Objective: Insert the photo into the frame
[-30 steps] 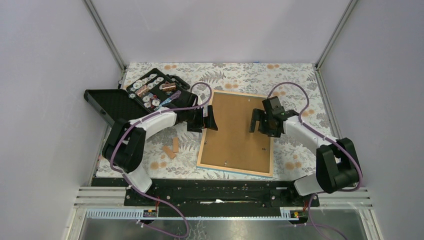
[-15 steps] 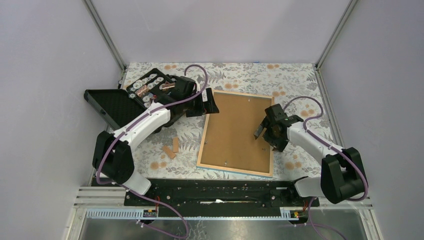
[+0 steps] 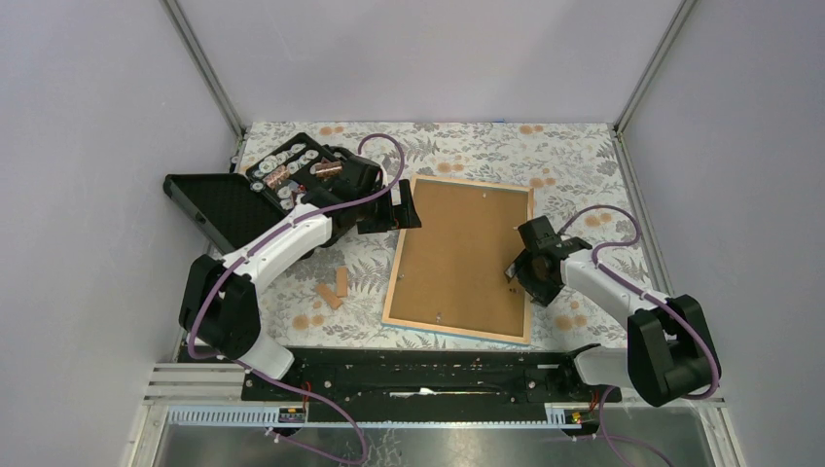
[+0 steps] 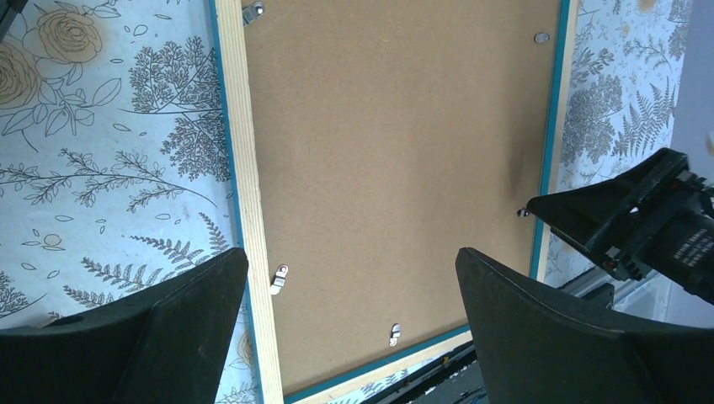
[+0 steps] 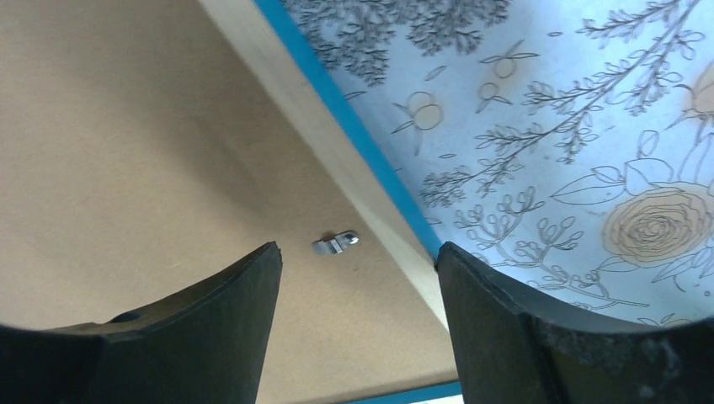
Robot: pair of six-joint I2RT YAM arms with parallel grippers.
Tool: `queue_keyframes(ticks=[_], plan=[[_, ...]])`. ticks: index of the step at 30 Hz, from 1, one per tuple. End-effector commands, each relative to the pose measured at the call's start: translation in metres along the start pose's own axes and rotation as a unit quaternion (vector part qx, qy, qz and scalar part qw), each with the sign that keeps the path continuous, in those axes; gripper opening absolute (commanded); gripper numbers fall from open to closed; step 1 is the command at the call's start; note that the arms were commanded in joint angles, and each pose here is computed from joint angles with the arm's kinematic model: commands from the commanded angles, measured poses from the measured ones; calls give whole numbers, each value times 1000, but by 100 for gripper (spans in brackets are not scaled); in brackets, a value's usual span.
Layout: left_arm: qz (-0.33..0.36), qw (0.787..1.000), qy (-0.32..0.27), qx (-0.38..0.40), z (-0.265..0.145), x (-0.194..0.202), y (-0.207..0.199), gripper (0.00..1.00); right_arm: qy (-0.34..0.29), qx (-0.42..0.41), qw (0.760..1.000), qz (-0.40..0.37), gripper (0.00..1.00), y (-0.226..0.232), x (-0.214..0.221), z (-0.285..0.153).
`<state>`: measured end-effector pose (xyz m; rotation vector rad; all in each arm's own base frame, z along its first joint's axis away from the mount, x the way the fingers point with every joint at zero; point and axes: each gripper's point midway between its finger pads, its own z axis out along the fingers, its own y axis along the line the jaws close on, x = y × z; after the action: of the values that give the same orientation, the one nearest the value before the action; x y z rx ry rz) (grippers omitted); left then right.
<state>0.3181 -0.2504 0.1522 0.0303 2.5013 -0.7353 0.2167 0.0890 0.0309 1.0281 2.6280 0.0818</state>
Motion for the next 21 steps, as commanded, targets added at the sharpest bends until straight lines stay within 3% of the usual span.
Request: queue_keyframes(ticks=[1, 5, 11, 17, 21], plan=[[14, 999, -29, 33, -15, -12, -18, 98, 18, 8, 999, 29, 73, -6, 14, 13], [12, 999, -27, 36, -15, -12, -18, 99, 25, 11, 999, 23, 66, -6, 16, 15], [9, 999, -26, 35, -15, -12, -16, 98, 42, 20, 999, 0, 65, -12, 24, 19], [8, 999, -26, 30, -13, -13, -13, 98, 58, 24, 997, -36, 54, -23, 33, 22], [7, 999, -23, 30, -12, -12, -12, 98, 56, 23, 995, -78, 39, -27, 31, 21]])
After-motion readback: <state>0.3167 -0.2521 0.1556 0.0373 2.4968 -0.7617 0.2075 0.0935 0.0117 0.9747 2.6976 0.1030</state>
